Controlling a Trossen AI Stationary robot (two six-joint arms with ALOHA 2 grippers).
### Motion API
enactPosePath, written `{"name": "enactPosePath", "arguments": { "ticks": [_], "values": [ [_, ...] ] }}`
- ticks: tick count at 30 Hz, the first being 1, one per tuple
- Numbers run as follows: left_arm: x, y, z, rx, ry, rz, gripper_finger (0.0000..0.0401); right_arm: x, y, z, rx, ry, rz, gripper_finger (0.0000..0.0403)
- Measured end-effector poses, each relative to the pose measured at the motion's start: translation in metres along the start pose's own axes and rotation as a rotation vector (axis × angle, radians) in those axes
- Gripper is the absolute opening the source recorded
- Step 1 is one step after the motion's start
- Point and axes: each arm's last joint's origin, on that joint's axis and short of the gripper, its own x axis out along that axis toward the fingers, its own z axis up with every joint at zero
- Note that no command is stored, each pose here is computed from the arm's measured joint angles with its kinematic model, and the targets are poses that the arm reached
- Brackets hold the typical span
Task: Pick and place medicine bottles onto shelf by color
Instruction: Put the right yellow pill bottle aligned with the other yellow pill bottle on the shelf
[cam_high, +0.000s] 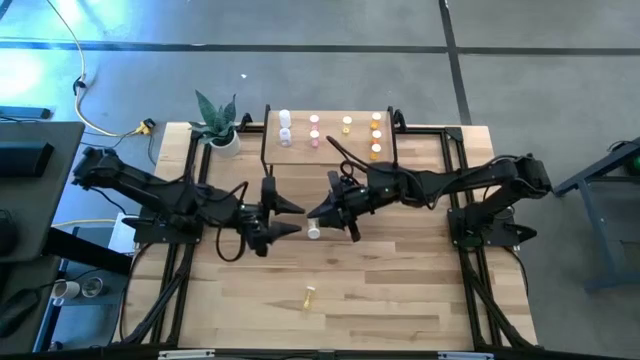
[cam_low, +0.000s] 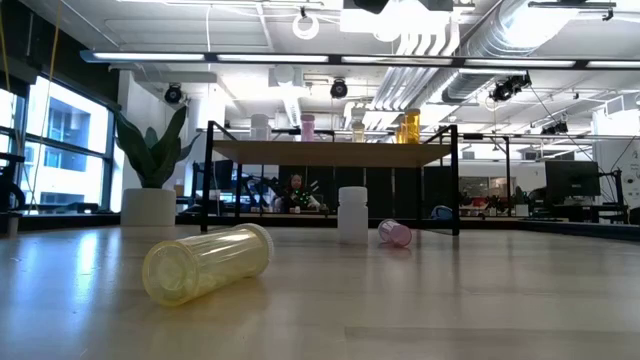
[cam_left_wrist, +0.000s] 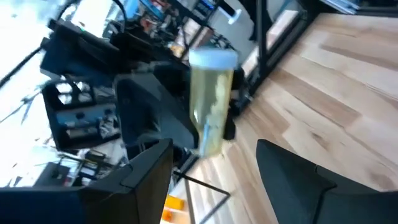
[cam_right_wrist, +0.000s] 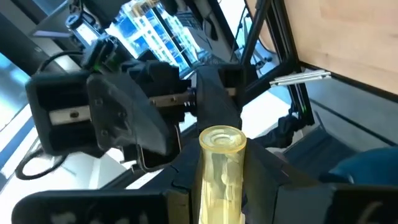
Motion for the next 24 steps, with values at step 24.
{"name": "enactPosePath", "arguments": {
  "ticks": [24],
  "values": [
    [0.024, -0.011, 0.014, -0.064, -0.048, 0.110, 0.0168, -0.001, 0.005, 0.002, -0.001, 0.033, 0.016, 0.0073]
  ]
}}
